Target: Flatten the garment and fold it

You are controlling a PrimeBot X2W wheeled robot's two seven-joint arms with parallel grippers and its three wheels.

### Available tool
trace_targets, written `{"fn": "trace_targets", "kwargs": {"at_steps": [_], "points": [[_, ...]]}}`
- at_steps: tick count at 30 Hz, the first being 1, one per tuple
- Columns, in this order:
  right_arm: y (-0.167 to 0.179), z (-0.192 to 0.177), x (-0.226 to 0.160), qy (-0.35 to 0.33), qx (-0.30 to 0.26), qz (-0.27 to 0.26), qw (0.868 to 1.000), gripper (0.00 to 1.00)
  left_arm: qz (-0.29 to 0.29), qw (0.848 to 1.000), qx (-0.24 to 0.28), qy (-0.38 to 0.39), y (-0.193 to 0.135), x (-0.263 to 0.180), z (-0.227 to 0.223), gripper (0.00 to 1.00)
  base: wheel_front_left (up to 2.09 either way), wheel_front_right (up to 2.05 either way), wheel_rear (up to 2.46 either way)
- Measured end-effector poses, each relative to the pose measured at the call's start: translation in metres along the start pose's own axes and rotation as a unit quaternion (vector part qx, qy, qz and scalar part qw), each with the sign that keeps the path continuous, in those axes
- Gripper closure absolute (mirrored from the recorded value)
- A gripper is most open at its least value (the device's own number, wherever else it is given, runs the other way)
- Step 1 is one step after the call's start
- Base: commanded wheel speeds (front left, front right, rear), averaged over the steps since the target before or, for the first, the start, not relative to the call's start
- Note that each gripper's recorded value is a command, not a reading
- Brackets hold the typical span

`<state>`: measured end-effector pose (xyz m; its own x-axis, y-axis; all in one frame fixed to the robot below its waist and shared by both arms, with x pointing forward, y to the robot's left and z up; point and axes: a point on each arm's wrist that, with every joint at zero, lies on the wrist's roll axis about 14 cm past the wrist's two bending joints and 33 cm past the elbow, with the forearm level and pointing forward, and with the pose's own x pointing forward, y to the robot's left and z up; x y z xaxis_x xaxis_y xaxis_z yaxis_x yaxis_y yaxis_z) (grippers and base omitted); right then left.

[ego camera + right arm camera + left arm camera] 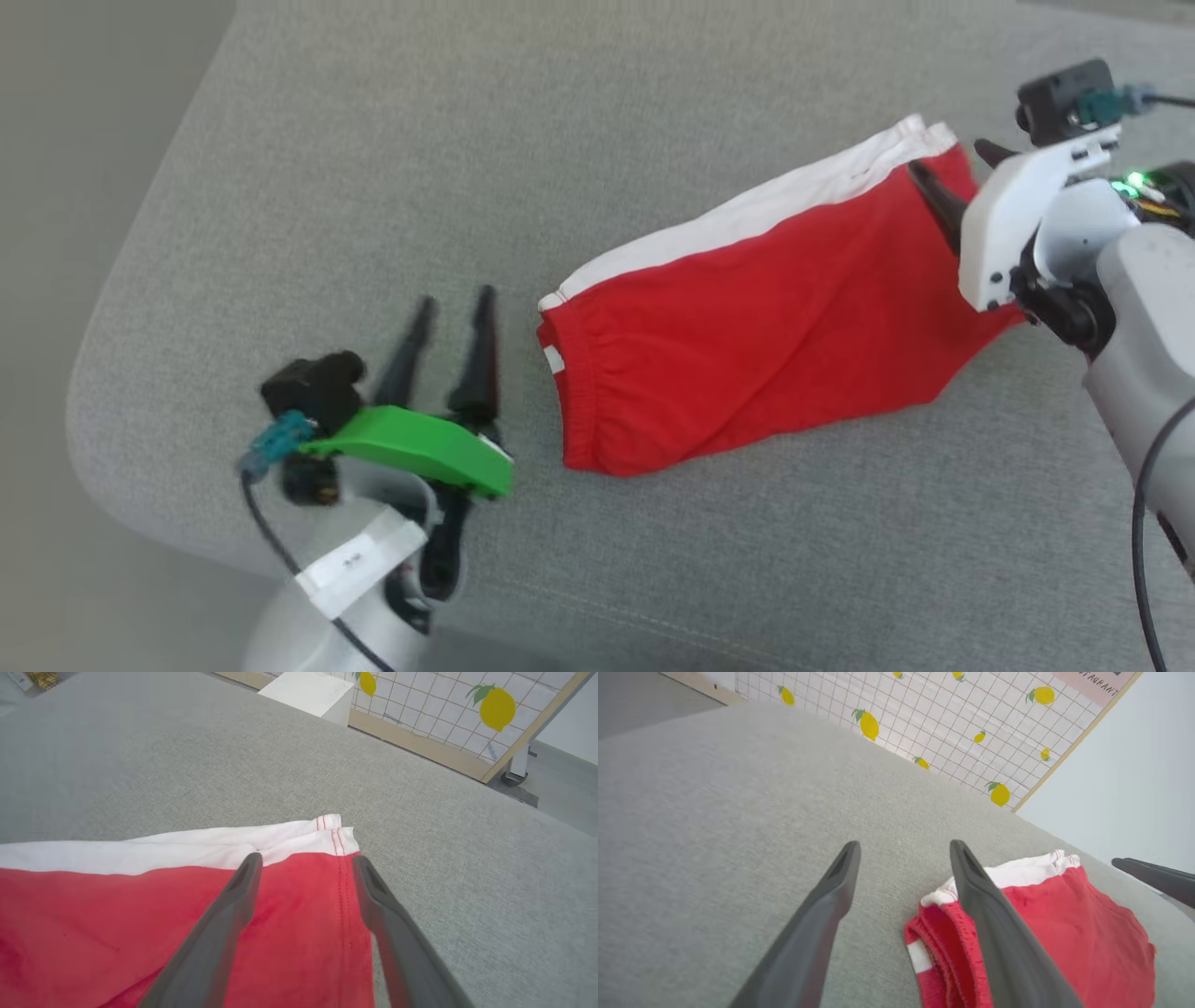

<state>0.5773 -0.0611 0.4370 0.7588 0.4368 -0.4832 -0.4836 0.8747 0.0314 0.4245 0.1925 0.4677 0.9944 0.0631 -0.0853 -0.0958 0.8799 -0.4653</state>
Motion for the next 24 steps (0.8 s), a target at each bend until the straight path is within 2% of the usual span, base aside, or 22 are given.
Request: {"fn": "trace_targets", "kwargs": {"at_steps": [4, 7, 14, 24], "points": [[-0.009, 0.010, -0.014, -0.035, 0.032, -0.017, 0.999, 0.00, -0.016, 0.992, 0.097, -0.083, -0.009, 0.001, 0.051, 0.00, 0.00, 0.00, 0.00], [-0.014, 0.010, -0.016, -0.046, 0.063, -0.030, 0.997, 0.00, -0.024, 0.984, 0.138, -0.112, -0.016, -0.002, 0.065, 0.00, 0.00, 0.00, 0.00], [-0.020, -0.024, -0.007, -0.010, 0.119, -0.052, 0.991, 0.00, -0.051, 0.976, 0.177, -0.119, -0.023, -0.006, 0.064, 0.00, 0.00, 0.00, 0.00], [-0.029, -0.052, 0.011, 0.068, 0.115, -0.073, 0.988, 0.00, -0.054, 0.974, 0.193, -0.102, -0.015, -0.009, 0.054, 0.00, 0.00, 0.00, 0.00]]}}
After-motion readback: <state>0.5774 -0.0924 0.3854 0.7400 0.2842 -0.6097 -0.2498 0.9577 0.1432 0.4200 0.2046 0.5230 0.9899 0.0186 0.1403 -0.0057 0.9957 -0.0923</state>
